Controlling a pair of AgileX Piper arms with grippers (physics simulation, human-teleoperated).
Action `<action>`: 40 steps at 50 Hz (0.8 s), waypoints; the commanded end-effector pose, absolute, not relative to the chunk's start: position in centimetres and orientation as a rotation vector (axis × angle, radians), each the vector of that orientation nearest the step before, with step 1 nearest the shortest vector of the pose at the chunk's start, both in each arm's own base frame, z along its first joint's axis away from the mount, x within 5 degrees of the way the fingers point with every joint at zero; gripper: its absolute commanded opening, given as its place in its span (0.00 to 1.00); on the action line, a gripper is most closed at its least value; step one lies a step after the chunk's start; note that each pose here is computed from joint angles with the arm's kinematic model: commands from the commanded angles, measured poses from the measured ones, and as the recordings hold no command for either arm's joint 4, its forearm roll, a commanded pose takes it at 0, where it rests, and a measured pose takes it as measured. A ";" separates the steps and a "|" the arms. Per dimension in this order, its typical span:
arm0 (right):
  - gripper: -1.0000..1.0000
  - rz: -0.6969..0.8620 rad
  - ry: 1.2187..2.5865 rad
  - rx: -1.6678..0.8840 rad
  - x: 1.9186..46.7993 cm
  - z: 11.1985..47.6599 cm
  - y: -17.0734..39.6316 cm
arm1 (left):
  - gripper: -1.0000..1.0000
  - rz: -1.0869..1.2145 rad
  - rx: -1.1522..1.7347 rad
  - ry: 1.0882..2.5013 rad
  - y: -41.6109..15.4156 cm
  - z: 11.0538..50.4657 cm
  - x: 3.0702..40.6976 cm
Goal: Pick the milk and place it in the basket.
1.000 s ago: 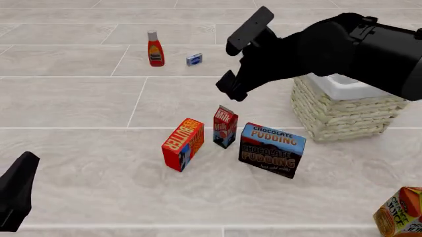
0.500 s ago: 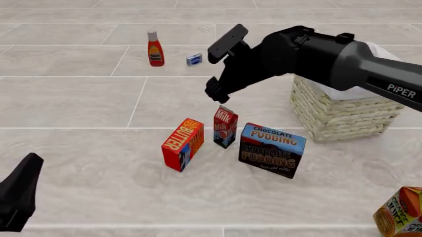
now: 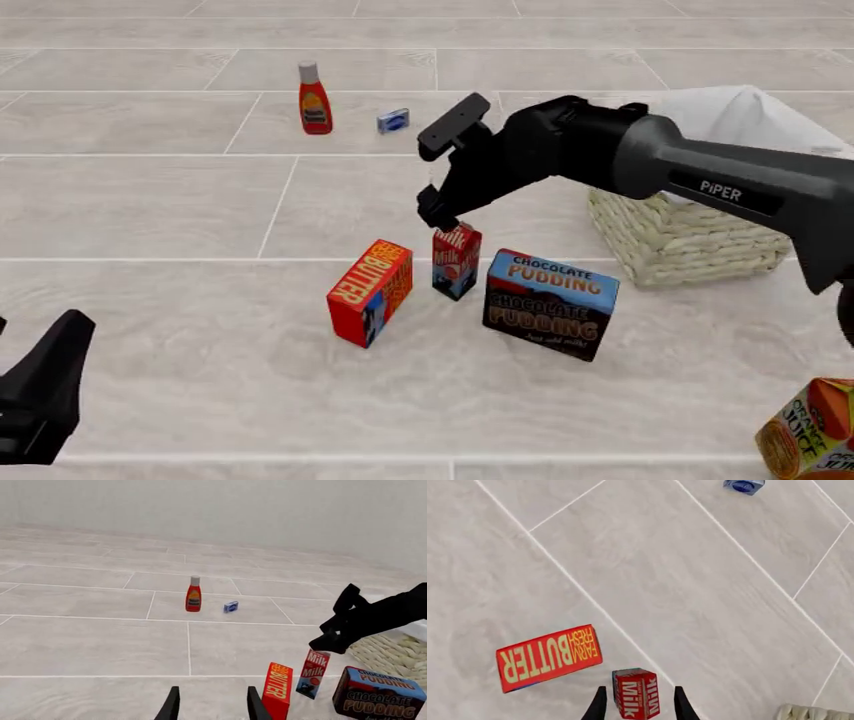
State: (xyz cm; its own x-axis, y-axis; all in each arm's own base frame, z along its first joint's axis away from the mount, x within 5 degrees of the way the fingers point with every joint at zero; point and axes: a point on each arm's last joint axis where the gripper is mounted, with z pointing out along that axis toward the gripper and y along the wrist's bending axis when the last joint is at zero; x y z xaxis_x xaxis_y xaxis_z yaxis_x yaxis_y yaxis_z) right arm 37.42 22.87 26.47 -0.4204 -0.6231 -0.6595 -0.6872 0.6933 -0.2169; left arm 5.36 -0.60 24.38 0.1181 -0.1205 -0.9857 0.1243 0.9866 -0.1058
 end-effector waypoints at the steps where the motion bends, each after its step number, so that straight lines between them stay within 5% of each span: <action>1: 1.00 0.110 2.201 -0.994 38.0 24.0 23.0 | 1.00 -0.179 0.005 1.442 -0.6 24.5 5.5; 40: 1.00 0.091 2.305 -0.987 38.9 18.8 22.0 | 1.00 -0.166 -0.005 1.433 -0.5 24.8 4.9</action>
State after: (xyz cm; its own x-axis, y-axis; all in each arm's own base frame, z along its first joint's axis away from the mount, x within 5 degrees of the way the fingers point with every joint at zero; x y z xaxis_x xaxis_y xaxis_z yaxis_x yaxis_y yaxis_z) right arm 38.60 22.48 20.14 -0.5096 -0.6274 -0.5888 -0.6770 0.7147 -0.1755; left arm 5.09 -0.52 24.71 0.1262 -0.1173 -0.9851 0.1151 0.9880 -0.1029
